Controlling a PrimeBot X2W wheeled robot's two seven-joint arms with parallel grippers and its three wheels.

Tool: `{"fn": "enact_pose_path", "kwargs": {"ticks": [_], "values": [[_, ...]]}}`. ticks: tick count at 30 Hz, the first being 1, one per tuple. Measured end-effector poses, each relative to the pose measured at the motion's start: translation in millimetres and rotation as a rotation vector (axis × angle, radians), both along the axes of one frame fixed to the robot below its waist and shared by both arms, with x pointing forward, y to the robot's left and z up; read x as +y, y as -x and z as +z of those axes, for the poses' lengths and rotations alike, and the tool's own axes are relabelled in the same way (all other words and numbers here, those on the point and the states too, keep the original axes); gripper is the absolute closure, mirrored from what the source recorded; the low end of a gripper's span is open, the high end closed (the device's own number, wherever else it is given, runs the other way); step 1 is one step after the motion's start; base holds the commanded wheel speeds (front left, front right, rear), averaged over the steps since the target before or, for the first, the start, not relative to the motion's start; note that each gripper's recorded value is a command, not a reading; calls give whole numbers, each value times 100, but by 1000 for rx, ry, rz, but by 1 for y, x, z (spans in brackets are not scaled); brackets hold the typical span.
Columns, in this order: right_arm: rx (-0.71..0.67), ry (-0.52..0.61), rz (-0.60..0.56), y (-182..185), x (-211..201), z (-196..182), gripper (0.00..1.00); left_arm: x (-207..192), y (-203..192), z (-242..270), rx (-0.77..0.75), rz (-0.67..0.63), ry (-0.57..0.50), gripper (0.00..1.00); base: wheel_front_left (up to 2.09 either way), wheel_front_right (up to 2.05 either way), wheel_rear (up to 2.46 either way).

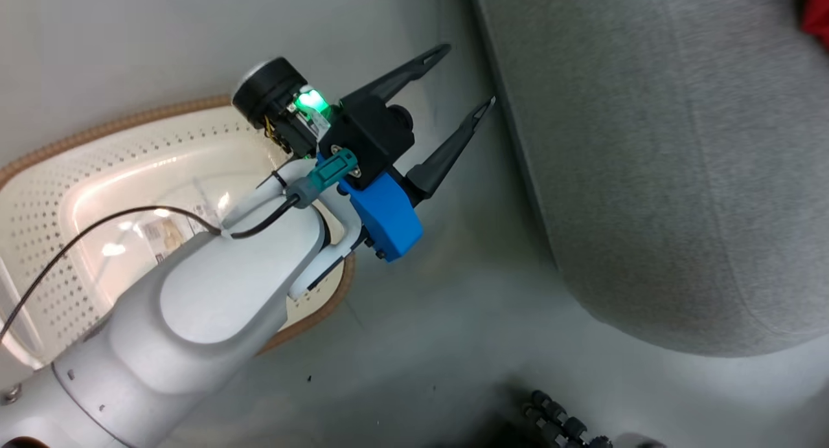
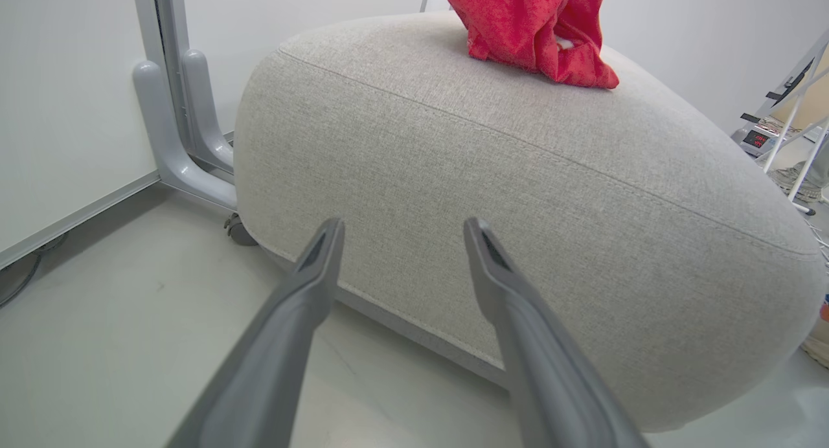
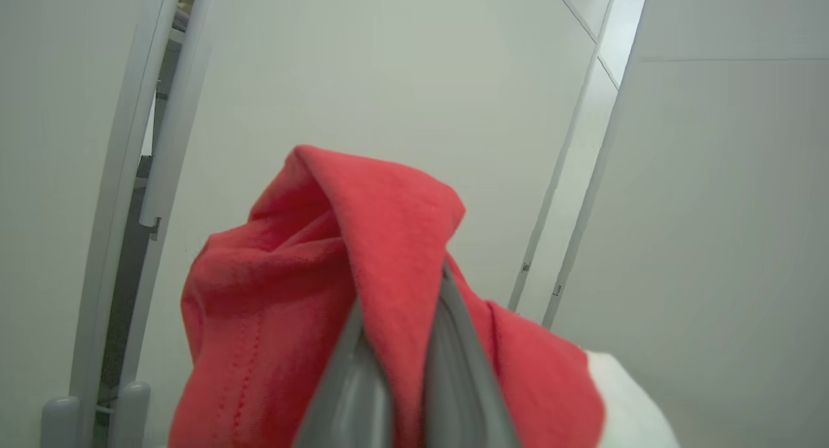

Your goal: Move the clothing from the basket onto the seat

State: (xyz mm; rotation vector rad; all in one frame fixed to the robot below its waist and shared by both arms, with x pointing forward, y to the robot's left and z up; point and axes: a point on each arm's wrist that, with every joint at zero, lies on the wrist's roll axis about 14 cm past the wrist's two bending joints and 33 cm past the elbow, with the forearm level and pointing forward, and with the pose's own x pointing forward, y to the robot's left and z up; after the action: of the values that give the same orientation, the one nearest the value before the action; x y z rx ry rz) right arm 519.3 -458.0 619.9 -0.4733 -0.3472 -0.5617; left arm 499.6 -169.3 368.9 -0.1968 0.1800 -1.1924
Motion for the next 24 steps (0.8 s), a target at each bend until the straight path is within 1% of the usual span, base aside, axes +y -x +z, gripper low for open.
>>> {"fn": "enact_pose_path", "kwargs": {"ticks": [3,7,13,17,20,21,22,23,24], "values": [[81,-27,-35,-7,-14,-35,100,7,-5,-14,15,16,-4,0,0,0,0],[186,-85,-57,-13,-20,-85,100,17,-9,-29,31,41,-16,0,0,0,0],[299,-194,-102,-1,-26,-145,100,21,-13,-30,30,57,-14,0,0,0,0],[345,-248,-118,8,-24,-170,100,22,-13,-30,28,59,-16,0,0,0,0],[354,-260,-126,13,-24,-174,100,22,-13,-27,24,58,-17,0,0,0,0],[353,-262,-127,15,-24,-174,98,22,-13,-26,21,59,-16,0,0,0,0],[351,-263,-128,17,-23,-172,64,22,-14,-24,16,60,-15,0,0,0,0],[347,-262,-126,18,-23,-170,25,22,-14,-21,12,61,-13,0,0,0,0],[343,-257,-125,20,-22,-167,0,22,-14,-19,7,63,-10,0,0,0,0]]}}
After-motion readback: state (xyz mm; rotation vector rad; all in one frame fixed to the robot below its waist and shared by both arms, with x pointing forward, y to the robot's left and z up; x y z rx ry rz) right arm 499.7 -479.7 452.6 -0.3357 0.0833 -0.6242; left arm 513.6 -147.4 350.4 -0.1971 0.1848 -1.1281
